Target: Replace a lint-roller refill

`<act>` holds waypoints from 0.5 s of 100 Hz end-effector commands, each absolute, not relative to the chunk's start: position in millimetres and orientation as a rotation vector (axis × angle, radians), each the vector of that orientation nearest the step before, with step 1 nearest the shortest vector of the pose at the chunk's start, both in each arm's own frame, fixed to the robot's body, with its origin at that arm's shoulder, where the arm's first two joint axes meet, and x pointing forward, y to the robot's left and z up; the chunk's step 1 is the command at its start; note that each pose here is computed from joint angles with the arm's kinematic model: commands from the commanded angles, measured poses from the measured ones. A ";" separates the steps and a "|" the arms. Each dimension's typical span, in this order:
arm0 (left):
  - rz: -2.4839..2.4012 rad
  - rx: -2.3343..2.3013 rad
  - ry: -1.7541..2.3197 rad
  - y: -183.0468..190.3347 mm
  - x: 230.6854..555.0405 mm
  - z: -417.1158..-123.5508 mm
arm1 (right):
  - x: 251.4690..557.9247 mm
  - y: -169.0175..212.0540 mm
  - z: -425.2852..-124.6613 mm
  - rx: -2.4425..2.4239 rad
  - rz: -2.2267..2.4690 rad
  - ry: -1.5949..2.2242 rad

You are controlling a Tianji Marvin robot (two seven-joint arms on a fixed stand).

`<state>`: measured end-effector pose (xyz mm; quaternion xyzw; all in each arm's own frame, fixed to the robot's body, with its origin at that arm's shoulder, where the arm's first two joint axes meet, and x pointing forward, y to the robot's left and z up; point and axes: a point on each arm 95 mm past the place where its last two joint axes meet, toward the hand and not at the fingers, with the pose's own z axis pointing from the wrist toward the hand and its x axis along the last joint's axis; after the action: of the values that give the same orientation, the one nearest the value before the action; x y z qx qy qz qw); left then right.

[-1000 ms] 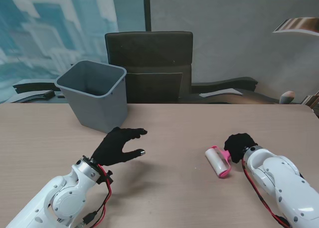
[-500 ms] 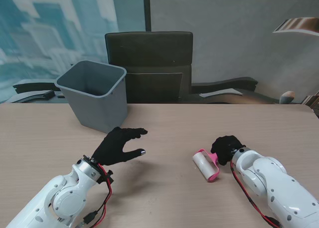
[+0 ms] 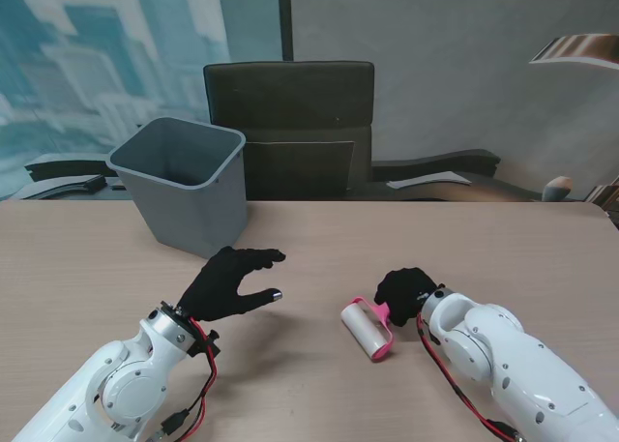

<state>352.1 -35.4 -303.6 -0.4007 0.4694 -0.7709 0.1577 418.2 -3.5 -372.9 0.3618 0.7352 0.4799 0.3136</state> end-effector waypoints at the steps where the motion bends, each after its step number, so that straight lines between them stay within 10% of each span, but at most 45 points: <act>1: -2.203 -1.155 1.352 -36.8 350.8 -304.3 | 416.7 0.4 -375.4 0.957 1.262 1.955; 50: -2.200 -1.155 1.358 -36.9 350.8 -304.5 | 422.3 -64.3 -380.1 0.975 0.971 1.884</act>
<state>351.9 -35.5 -303.9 -0.4012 0.4699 -0.7704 0.1572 428.9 -44.1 -368.8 0.3739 0.7340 0.4128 0.3885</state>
